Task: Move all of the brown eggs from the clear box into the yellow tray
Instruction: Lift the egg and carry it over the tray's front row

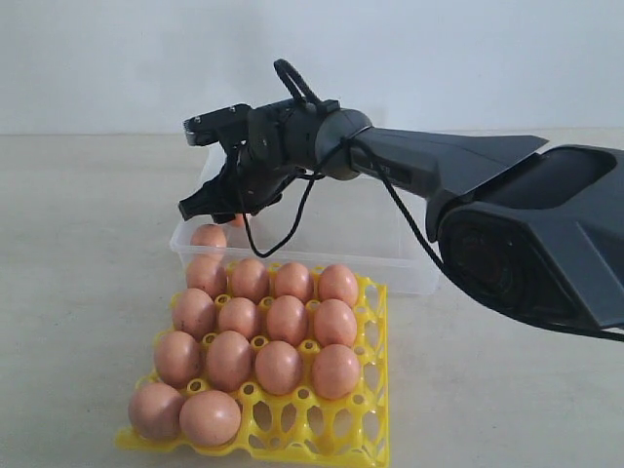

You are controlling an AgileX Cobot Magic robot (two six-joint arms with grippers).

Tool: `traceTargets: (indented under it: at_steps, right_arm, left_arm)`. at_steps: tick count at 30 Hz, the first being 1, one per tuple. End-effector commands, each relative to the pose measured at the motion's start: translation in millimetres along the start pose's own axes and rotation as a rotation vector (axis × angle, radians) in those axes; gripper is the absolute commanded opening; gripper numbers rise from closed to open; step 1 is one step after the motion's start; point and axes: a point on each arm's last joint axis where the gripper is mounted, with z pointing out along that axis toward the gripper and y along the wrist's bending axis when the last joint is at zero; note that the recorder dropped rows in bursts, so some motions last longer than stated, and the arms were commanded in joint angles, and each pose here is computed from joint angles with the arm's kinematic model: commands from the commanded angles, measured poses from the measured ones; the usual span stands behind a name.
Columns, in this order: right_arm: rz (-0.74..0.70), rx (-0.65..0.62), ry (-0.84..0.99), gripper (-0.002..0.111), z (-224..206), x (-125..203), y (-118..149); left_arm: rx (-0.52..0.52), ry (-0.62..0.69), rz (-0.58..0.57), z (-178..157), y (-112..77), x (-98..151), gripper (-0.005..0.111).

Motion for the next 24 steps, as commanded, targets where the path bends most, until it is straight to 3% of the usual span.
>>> traceTargets:
  at_steps: [1, 15, 19, 24]
  right_arm:
    - [0.062, -0.008, 0.019, 0.000, -4.4, -1.3, 1.1]
    - [0.027, 0.010, 0.002, 0.000, -97.3, -43.2, 13.5]
    - [-0.049, 0.106, -0.053, 0.000, -125.0, -38.8, 35.3]
    - [-0.038, -0.048, -0.350, 0.000, -172.1, -18.5, 82.8]
  left_arm:
    - [0.008, -0.004, -0.001, -0.2, -0.4, -0.4, 0.022]
    - [0.008, -0.004, -0.001, -0.2, -0.4, -0.4, 0.022]
    - [0.008, -0.004, -0.001, -0.2, -0.4, -0.4, 0.022]
    - [0.008, -0.004, -0.001, -0.2, -0.4, -0.4, 0.022]
